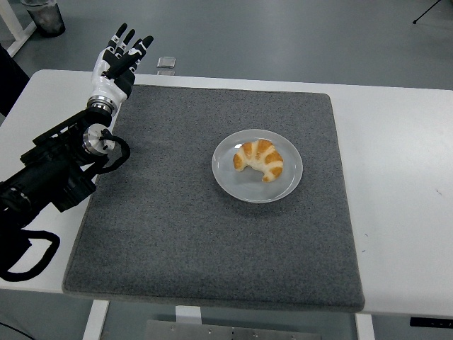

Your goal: Place the bread on the plate

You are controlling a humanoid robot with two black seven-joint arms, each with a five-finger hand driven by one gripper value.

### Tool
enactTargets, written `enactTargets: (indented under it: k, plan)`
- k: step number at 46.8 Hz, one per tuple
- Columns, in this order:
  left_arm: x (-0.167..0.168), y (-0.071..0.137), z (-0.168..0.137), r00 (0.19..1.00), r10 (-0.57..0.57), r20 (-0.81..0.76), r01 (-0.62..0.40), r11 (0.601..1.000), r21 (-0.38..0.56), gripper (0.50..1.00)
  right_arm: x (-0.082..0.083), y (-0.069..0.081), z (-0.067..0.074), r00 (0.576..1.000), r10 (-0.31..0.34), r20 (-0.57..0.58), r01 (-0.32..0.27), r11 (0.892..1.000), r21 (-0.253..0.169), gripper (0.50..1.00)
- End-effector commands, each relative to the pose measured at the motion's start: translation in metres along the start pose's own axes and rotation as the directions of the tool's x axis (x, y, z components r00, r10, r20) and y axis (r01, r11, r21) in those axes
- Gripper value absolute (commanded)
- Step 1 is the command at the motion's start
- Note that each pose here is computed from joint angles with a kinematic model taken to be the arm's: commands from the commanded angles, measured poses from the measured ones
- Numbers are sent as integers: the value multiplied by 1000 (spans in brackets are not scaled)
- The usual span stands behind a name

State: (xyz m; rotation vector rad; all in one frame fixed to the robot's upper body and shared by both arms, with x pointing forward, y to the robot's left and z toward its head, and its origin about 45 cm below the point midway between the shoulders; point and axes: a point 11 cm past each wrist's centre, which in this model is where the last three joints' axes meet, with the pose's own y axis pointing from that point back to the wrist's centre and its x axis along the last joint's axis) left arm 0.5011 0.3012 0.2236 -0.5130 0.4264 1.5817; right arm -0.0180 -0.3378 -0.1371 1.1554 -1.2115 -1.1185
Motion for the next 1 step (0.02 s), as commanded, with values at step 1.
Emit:
enactTargets:
  k: [1]
  plan:
    - [1, 0, 1, 1000, 4, -5, -4, 1000, -3, 1000, 0, 0, 0, 1000, 0, 3, 0, 1000, 1, 954]
